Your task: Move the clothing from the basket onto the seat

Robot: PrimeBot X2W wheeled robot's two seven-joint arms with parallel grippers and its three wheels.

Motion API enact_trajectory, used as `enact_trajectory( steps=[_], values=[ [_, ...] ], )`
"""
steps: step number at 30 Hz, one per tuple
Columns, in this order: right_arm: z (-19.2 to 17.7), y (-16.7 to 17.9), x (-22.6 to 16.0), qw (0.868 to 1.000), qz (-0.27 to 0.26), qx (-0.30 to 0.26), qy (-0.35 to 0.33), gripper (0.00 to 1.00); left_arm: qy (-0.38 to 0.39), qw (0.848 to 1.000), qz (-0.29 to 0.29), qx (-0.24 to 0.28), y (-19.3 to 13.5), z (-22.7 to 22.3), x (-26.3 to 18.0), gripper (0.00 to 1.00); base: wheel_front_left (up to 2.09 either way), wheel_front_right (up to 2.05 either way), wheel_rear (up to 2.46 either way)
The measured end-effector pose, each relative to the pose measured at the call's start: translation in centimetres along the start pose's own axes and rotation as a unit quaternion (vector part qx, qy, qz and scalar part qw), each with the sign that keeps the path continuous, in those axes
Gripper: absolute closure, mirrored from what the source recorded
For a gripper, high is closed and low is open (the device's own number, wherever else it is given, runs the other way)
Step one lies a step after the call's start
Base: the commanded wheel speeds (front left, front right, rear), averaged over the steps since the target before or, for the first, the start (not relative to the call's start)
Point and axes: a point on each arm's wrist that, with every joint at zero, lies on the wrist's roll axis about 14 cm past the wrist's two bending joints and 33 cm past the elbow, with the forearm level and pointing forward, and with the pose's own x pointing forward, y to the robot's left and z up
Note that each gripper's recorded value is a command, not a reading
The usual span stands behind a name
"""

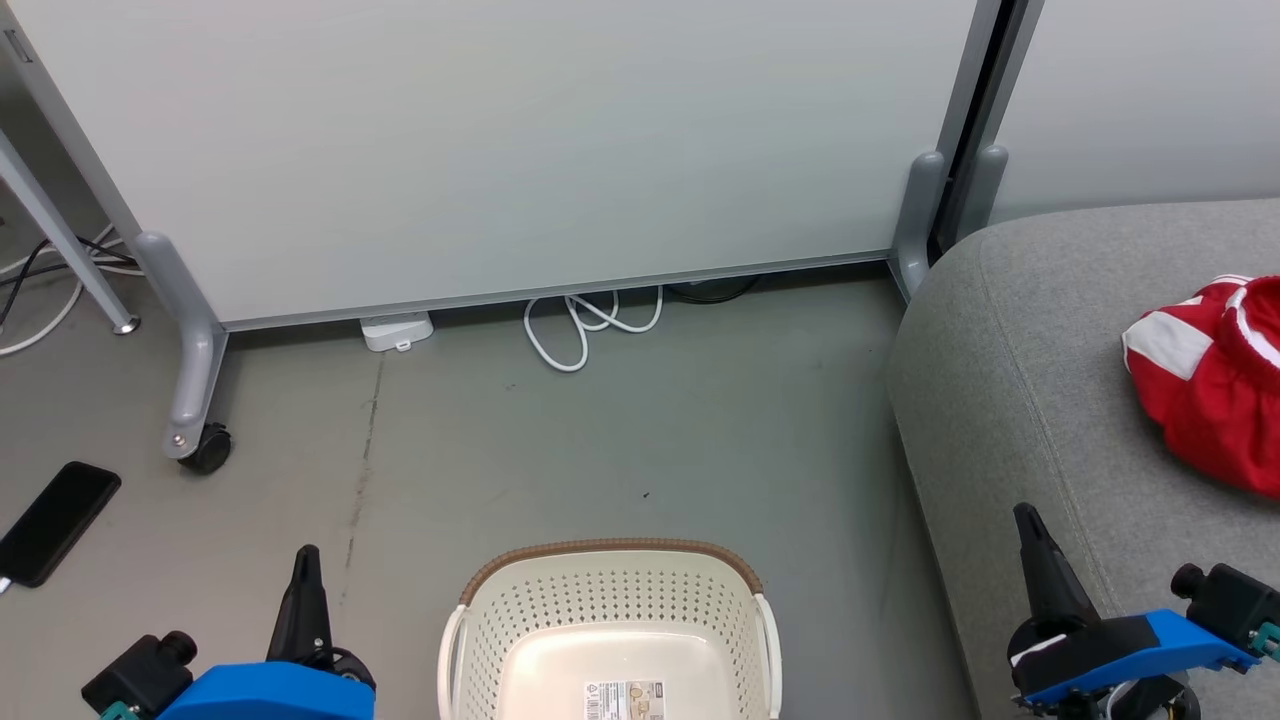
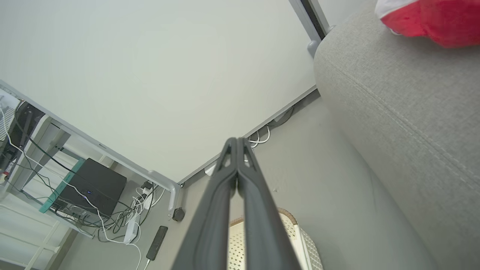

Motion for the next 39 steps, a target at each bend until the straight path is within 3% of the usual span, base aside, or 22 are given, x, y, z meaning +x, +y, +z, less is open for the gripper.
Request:
enact_trajectory(
  steps=[16, 39],
  values=[
    [0.8, 0.1, 0.2, 0.995, 0.000, 0.104, -0.008, 1.00, -0.009, 0.995, -0.003, -0.099, -0.5, 1.1, 0.6, 1.00, 0.00, 0.00, 0.00],
    [1.8, 0.3, 0.4, 0.973, 0.009, 0.230, -0.018, 1.00, -0.016, 0.976, -0.022, -0.216, -1.5, 2.5, 1.4, 1.00, 0.00, 0.00, 0.00]
  ],
)
